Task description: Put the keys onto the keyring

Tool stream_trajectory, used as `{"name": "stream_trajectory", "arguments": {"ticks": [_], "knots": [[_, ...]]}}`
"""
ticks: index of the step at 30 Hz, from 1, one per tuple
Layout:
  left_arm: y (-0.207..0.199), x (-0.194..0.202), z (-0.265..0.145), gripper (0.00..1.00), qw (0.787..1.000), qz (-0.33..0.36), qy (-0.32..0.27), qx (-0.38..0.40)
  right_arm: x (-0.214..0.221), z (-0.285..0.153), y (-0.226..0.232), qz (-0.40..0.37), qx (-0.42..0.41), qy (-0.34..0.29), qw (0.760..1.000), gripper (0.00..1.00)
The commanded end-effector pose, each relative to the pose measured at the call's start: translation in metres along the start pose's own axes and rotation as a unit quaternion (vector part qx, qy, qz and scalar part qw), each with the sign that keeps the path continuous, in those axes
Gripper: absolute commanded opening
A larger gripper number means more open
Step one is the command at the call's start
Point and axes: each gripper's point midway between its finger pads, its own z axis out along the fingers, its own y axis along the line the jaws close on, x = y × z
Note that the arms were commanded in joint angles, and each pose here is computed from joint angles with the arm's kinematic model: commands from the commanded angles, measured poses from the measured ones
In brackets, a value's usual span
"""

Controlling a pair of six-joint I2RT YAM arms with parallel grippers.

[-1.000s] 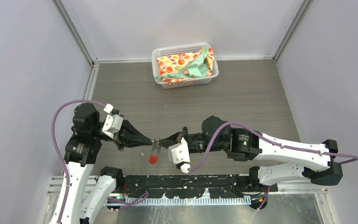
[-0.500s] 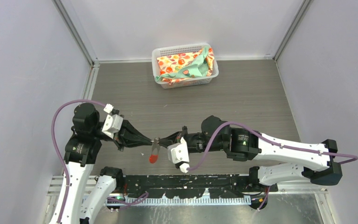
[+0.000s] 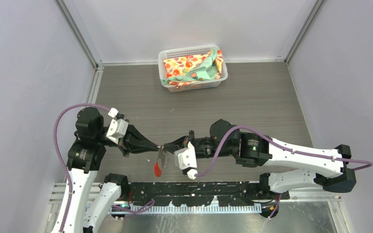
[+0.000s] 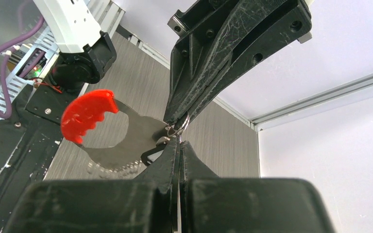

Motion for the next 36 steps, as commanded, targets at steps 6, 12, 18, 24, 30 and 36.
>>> {"name": "stream_trajectory", "arguments": {"ticks": [6, 12, 18, 24, 30, 36], "knots": [[-0.002, -0.013, 0.000, 0.00, 1.000, 0.022, -0.001, 0.003, -0.031, -0.005, -0.019, -0.007, 0.021, -0.045, 0.999, 0.01], [0.002, -0.012, 0.000, 0.00, 1.000, 0.015, 0.000, -0.007, -0.033, -0.007, -0.019, -0.006, 0.021, -0.049, 0.999, 0.01], [0.006, -0.012, 0.000, 0.00, 1.000, 0.006, 0.002, -0.016, -0.037, -0.007, -0.021, -0.007, 0.021, -0.055, 0.998, 0.01], [0.006, -0.011, 0.000, 0.00, 1.000, 0.001, 0.002, -0.016, -0.041, -0.008, -0.022, -0.009, 0.021, -0.060, 0.998, 0.01], [0.006, -0.012, 0.000, 0.00, 1.000, -0.002, 0.002, -0.015, -0.042, -0.006, -0.021, -0.014, 0.012, -0.059, 0.998, 0.01], [0.003, -0.013, 0.000, 0.00, 1.000, 0.002, 0.001, -0.008, -0.041, -0.006, -0.021, -0.014, 0.009, -0.055, 0.998, 0.01]]}}
